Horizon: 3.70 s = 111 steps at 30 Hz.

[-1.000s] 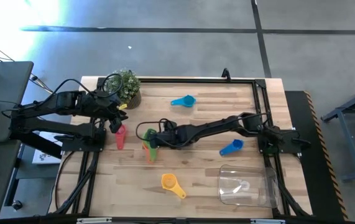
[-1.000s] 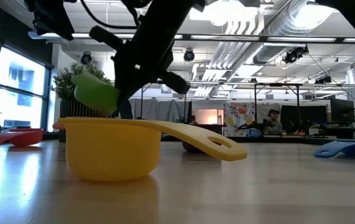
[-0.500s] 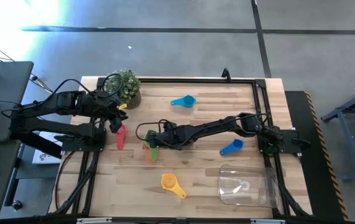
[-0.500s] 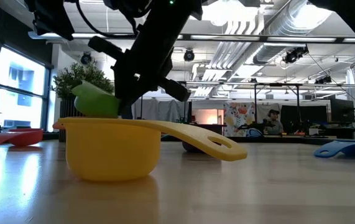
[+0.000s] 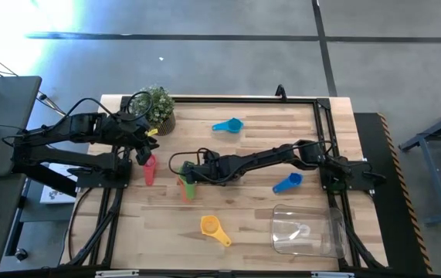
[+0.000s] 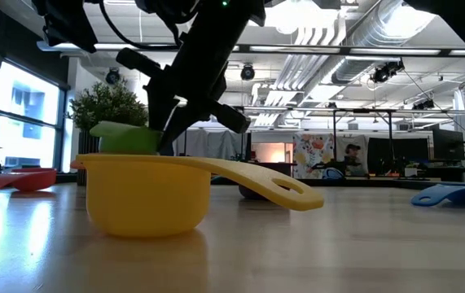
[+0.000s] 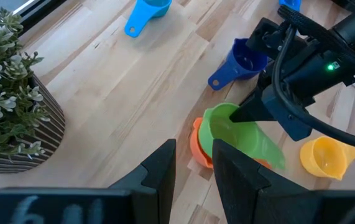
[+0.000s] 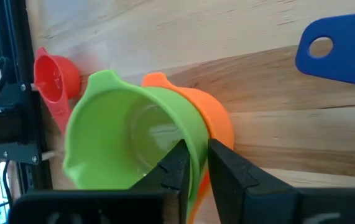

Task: Nest measuring cups in basket
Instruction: Stack the green measuring cup on top of the orange measuring cup, then stack the violet measuring cup on top of the green measuring cup

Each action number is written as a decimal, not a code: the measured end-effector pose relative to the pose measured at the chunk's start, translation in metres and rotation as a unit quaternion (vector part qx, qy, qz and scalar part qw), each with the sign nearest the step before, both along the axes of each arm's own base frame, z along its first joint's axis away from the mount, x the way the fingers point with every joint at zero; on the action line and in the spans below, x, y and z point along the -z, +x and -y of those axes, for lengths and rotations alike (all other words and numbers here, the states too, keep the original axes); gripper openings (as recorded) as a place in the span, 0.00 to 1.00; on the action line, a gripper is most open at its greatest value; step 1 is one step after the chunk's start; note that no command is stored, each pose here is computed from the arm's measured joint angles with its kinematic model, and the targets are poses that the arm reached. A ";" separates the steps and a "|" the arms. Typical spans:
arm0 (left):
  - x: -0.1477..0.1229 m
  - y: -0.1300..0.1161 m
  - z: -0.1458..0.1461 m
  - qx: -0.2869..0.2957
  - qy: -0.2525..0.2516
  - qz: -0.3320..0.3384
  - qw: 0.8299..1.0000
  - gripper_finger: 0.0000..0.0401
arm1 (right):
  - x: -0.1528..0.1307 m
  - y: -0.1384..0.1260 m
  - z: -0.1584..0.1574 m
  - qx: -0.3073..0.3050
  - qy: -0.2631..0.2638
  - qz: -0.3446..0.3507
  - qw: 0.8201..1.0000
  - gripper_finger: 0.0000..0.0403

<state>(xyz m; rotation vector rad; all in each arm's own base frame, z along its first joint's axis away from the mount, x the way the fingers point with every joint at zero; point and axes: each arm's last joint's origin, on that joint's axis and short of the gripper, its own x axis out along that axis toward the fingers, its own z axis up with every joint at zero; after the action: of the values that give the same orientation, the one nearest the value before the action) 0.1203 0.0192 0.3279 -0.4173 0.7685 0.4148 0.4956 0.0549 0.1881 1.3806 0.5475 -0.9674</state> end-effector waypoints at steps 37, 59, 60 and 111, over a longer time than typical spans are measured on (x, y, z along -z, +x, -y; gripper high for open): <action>0.001 0.000 0.002 0.032 -0.010 -0.006 0.999 0.24 | -0.034 -0.015 -0.067 -0.117 -0.095 0.035 0.988 0.24; 0.000 0.000 0.002 -0.016 -0.052 0.008 0.998 0.24 | -0.136 -0.099 0.042 -0.408 -0.171 -0.174 0.880 0.24; 0.001 0.000 0.002 -0.022 -0.057 0.009 0.998 0.24 | -0.135 -0.100 0.048 -0.436 -0.160 -0.176 0.868 0.24; 0.001 0.004 -0.002 -0.227 -0.163 0.060 0.958 0.24 | -0.015 -0.126 0.091 -0.571 -0.057 -0.331 0.749 0.25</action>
<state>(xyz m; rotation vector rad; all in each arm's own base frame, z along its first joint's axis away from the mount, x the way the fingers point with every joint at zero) 0.1241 0.0214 0.3269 -0.9294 0.6197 0.6890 0.3700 -0.0364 0.2029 0.3147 1.5983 -0.3815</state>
